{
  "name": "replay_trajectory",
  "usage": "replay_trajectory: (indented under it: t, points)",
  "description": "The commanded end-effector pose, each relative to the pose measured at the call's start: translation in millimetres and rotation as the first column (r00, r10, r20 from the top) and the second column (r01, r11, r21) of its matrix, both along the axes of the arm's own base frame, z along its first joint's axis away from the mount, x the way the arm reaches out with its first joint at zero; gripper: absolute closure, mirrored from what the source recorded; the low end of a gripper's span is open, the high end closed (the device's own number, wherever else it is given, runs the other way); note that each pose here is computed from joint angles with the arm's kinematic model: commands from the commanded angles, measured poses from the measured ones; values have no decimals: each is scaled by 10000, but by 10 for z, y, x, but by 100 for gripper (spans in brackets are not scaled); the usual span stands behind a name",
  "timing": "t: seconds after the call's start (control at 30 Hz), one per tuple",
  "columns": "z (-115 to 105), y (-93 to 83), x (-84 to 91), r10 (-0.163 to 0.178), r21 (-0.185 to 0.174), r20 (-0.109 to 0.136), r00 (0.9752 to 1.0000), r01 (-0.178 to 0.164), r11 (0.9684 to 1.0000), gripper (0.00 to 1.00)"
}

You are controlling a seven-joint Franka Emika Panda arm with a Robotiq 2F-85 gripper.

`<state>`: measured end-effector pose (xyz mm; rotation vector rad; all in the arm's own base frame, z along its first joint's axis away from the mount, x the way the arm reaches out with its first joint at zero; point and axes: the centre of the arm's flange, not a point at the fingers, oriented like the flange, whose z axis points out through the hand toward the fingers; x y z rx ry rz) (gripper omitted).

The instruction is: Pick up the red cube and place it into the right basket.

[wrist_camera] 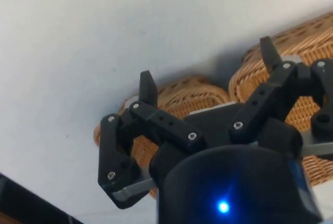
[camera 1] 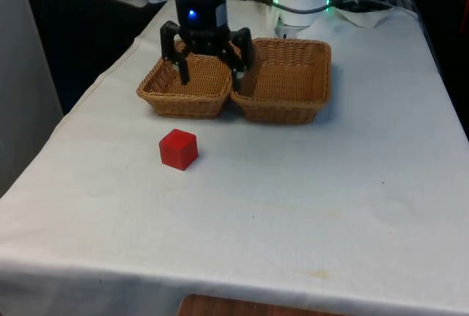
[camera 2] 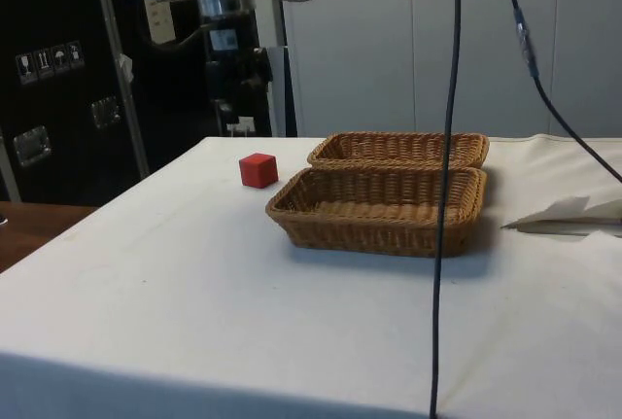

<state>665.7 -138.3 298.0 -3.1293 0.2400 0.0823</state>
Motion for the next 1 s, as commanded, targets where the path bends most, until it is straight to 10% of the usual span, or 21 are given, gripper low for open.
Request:
replay_trajectory:
  t: [0.0,0.97]
  points:
    - [-27,-53,16,-9,75,7,10000,9,10000,0]
    - [-428,-467,259,-176,46,282,9994,175,9998,0]
